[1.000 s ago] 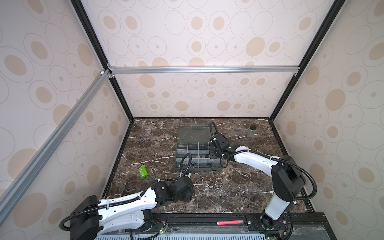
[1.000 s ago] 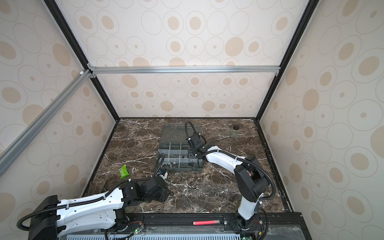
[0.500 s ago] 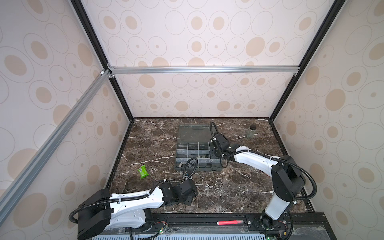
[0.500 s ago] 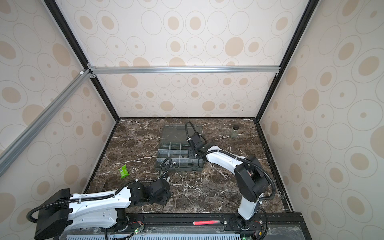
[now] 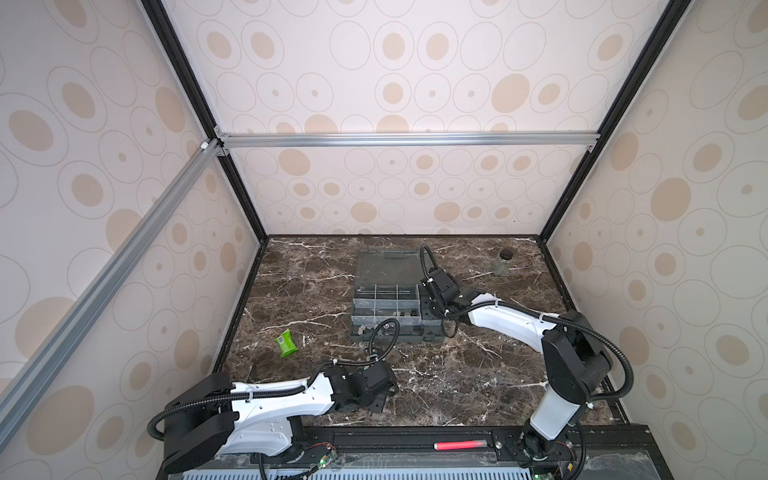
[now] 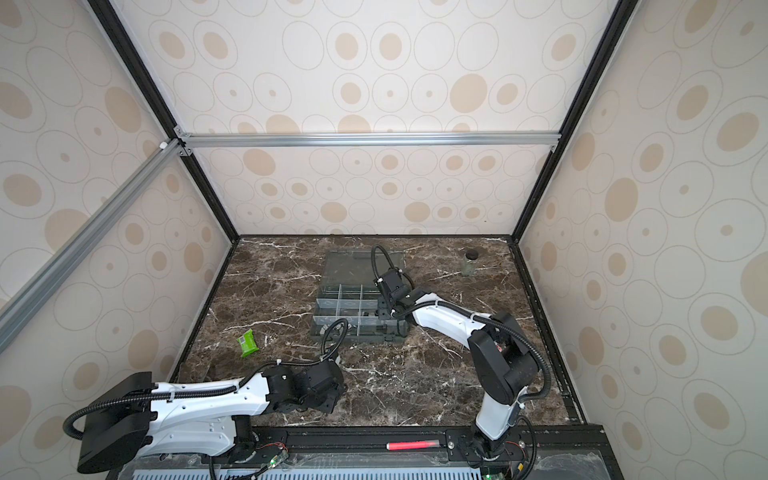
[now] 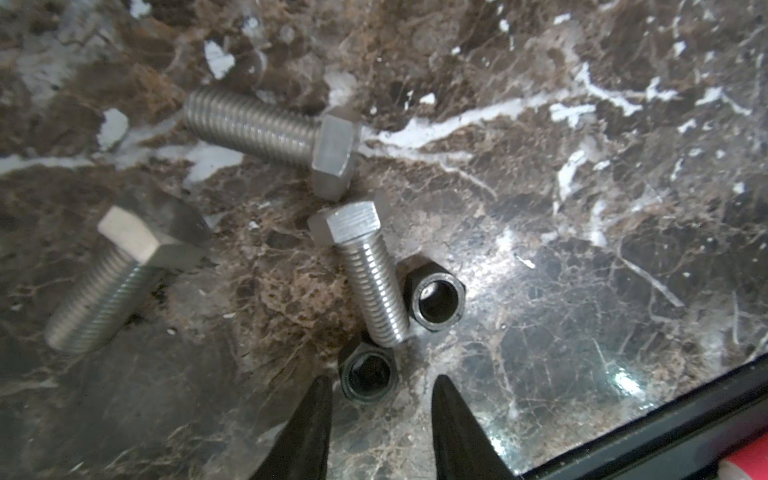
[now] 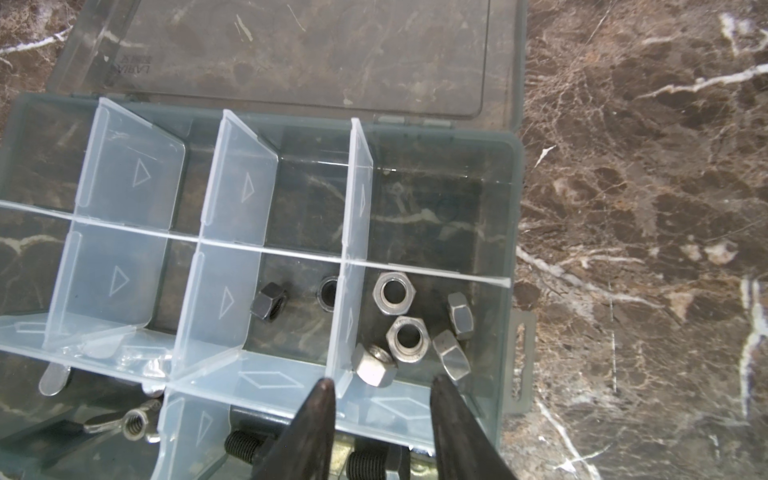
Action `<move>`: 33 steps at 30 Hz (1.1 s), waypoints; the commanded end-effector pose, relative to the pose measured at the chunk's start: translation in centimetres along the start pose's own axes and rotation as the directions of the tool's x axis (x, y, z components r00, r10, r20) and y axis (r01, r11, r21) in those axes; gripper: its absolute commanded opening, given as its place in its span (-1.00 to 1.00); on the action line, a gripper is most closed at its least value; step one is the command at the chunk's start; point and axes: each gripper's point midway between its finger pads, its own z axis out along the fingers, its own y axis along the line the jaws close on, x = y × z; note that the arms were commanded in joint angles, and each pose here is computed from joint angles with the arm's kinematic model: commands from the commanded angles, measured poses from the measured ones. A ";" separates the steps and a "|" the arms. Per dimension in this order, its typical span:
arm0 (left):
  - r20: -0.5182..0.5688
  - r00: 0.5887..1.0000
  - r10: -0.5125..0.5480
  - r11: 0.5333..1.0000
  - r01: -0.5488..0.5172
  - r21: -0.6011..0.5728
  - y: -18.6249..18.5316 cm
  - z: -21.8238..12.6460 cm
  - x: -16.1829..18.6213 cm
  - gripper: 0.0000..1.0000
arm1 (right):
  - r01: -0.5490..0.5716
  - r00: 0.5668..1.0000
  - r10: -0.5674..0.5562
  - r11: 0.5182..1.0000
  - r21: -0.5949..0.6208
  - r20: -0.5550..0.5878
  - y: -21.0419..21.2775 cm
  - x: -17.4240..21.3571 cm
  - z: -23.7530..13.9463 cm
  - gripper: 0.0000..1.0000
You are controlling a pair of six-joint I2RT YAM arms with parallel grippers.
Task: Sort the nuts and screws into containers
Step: 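Lower the left gripper onto a black hex nut and close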
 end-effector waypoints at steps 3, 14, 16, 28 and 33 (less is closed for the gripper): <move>0.009 1.000 0.001 0.999 -0.001 -0.053 0.4 0.0 -0.3 -0.21 | -0.031 0.999 0.031 1.000 -0.002 0.025 -0.6 -0.6 -0.9 -0.17; 0.037 0.999 0.021 0.991 -0.016 -0.132 0.6 0.4 -1.4 -0.28 | -0.035 0.999 0.035 0.999 -0.001 0.026 -0.8 -0.4 -1.0 -0.18; 0.038 0.999 0.024 0.991 -0.018 -0.134 0.5 0.6 -1.6 -0.28 | -0.034 0.999 0.034 0.999 -0.003 0.025 -0.8 -0.4 -1.0 -0.17; 0.005 0.999 0.053 0.984 -0.051 -0.168 1.0 0.9 -0.7 -0.43 | -0.044 0.999 0.044 0.999 0.004 0.023 -1.3 -0.1 -0.9 -0.17; 0.009 0.998 0.056 0.985 -0.054 -0.163 0.9 0.7 -0.6 -0.55 | -0.046 0.999 0.046 0.999 0.003 0.023 -1.3 0.0 -1.0 -0.17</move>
